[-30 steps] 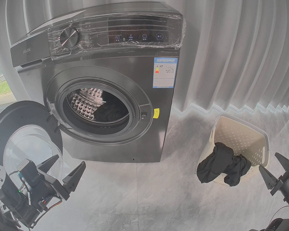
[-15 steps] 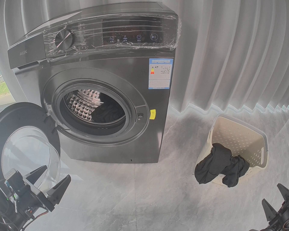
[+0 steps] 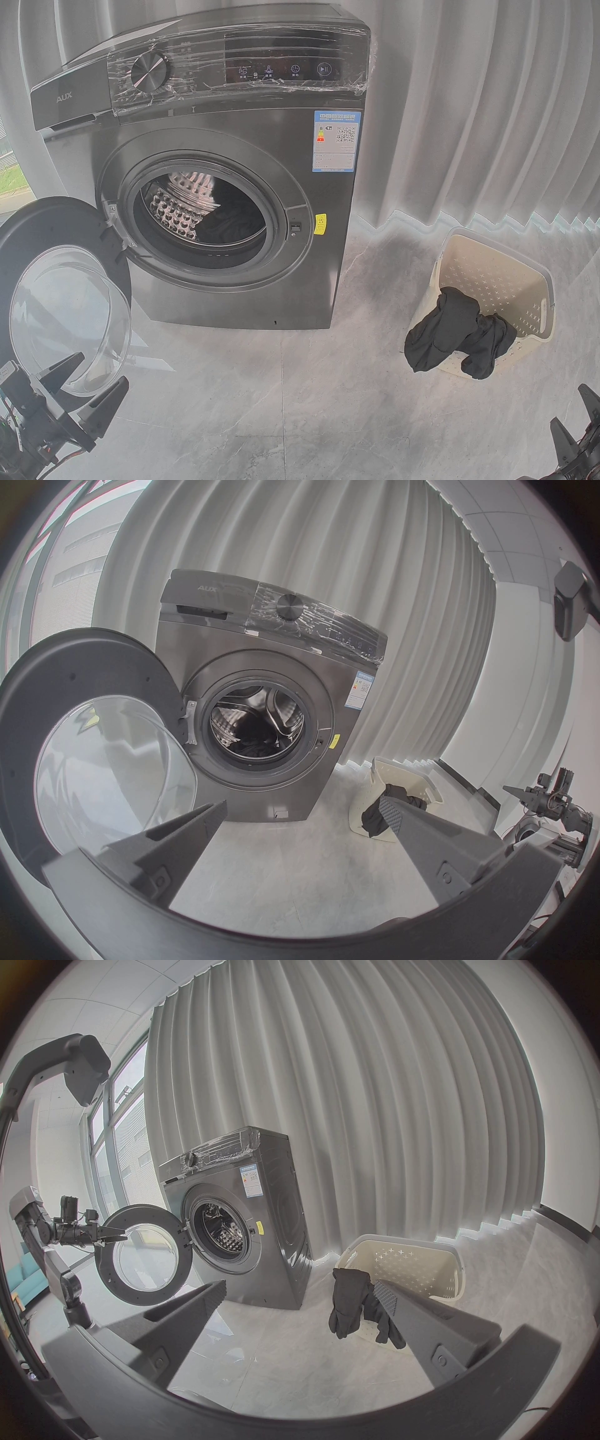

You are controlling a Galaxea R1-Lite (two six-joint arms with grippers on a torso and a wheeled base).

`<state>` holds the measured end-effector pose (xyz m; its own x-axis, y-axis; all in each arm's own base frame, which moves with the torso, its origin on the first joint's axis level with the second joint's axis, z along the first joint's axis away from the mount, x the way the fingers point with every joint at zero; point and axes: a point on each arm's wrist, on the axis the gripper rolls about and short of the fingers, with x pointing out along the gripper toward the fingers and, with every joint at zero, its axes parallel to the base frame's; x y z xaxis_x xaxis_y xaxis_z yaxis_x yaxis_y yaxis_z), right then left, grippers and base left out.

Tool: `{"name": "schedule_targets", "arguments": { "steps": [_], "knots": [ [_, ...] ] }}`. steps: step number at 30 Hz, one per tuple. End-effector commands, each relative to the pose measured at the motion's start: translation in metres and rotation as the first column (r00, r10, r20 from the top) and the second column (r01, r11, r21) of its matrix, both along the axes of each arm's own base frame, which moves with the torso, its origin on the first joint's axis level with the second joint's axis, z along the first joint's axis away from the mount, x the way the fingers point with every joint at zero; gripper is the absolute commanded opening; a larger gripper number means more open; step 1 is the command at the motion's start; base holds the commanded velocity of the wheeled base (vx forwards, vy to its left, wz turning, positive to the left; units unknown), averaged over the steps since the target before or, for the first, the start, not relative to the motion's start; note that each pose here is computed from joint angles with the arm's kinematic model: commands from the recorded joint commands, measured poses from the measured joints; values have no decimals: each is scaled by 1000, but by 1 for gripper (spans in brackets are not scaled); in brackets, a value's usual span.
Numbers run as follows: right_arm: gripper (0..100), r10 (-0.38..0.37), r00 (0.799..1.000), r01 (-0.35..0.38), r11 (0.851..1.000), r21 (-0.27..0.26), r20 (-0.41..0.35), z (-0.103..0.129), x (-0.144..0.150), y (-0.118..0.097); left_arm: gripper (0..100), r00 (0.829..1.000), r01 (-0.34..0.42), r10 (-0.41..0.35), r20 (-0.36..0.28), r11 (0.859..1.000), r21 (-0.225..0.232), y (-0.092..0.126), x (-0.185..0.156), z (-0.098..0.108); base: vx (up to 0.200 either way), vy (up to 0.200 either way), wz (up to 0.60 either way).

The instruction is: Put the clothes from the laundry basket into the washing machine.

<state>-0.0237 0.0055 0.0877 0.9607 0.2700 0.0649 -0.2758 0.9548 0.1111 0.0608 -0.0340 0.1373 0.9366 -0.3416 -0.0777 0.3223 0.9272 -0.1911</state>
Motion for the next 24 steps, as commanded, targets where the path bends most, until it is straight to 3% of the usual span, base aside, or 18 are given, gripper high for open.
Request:
{"name": "schedule_targets", "arguments": {
  "steps": [1, 12, 18, 24],
  "knots": [
    [100, 0, 1000, 0, 1000, 1, -8, -5, 1, 0, 100, 1000, -2, 2, -4, 1000, 2, 2, -2, -4, 0, 0, 0],
    [100, 1, 1000, -1, 1000, -3, -8, -5, 1, 0, 100, 1000, 19, -19, -8, 1000, -1, 2, -3, -4, 0, 0, 0],
    [100, 1, 1000, -1, 1000, -2, -9, -5, 1, 0, 100, 1000, 22, -22, -2, 1000, -5, 2, -4, -4, 0, 0, -600],
    [100, 1, 1000, -1, 1000, 1, -8, -5, 1, 0, 100, 1000, 21, -21, 0, 1000, -4, 2, -4, -4, 0, 0, 0]
  ]
}}
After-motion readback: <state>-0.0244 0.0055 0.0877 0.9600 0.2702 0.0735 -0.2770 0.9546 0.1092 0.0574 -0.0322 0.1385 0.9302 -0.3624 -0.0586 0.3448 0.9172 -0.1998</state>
